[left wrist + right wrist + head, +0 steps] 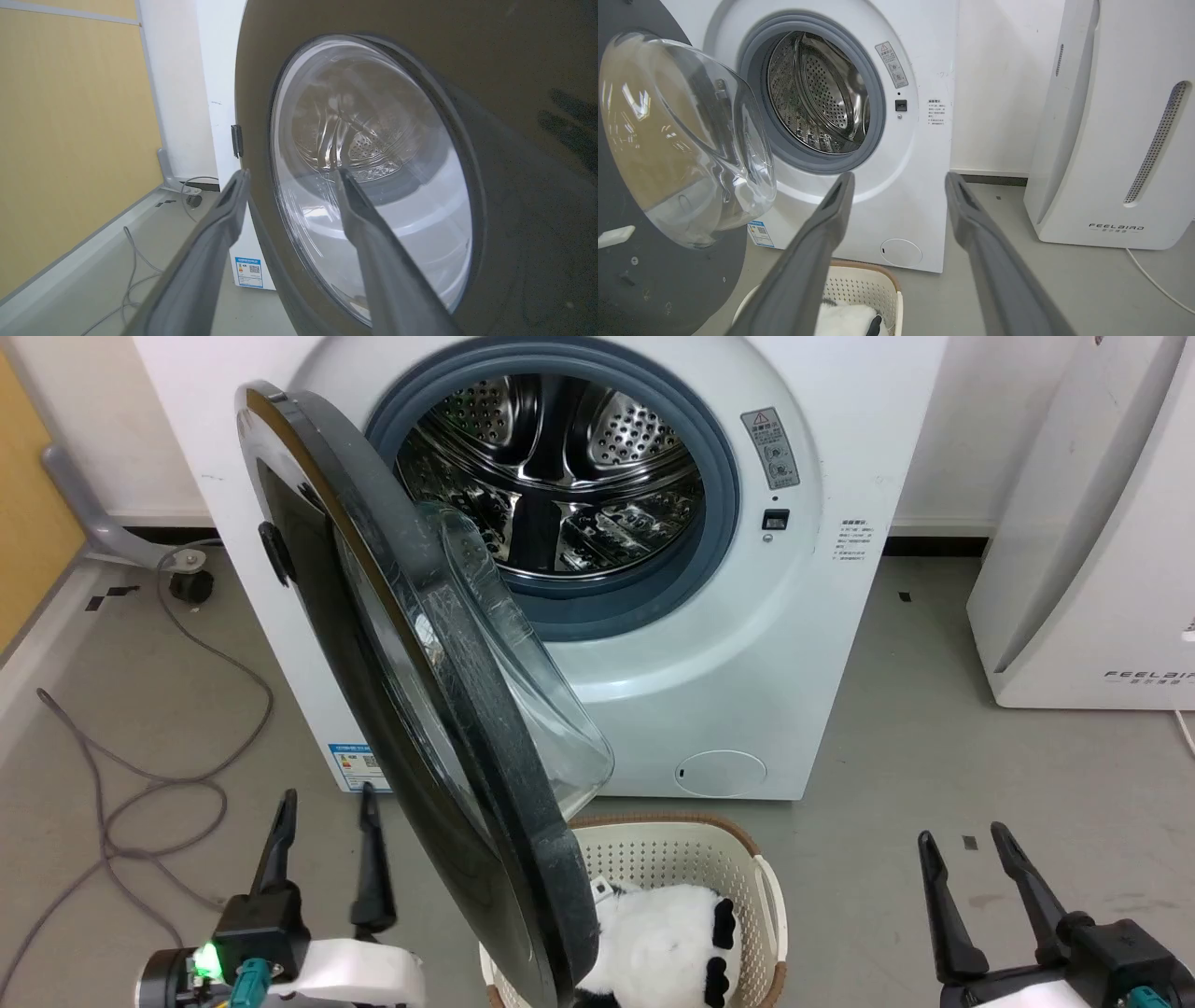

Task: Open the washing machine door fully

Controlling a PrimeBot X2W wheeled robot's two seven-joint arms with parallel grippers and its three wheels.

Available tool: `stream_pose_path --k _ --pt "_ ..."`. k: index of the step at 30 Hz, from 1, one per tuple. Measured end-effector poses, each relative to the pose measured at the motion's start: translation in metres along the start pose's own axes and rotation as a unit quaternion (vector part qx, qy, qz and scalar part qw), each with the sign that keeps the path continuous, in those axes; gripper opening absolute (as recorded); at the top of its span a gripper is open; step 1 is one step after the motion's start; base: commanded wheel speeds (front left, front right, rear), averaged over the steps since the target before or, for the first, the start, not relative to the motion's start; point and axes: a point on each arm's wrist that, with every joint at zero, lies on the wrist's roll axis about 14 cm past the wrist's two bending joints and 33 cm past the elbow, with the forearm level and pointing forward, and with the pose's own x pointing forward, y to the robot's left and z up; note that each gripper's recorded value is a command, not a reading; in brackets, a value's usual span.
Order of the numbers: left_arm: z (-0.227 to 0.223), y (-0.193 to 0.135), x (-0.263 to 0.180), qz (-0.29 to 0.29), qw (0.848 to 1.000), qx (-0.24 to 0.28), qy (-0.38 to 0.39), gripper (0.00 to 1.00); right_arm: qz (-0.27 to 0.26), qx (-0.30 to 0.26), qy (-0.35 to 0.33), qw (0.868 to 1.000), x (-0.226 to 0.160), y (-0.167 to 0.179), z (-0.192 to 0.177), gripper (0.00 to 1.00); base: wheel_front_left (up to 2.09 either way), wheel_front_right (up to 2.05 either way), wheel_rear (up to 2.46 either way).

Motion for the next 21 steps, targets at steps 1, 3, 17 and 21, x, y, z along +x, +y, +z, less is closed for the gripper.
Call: stream_pose_path --k 1,3,17,21 --pt "0.001 0.001 0.0 0.002 1.0 0.003 -0.002 0.0 -0.001 0.0 -0.001 1.0 0.0 0.0 0.0 1.0 0.0 0.0 0.0" --pt "0.003 0.004 0.001 0.007 1.0 0.003 -0.005 0.0 0.0 -0.004 -0.001 1.0 0.001 0.0 0.001 1.0 0.0 0.0 0.0" --pt "0.119 -0.011 0.014 -0.015 0.982 -0.012 -0.187 0.0 -0.005 -0.006 -0.03 1.0 0.005 -0.004 0.019 1.0 0.0 0.0 0.0" --pt "0.145 -0.036 0.008 -0.058 0.972 -0.024 -0.227 0.0 -0.007 -0.007 -0.028 1.0 0.002 -0.005 0.018 1.0 0.0 0.0 0.0"
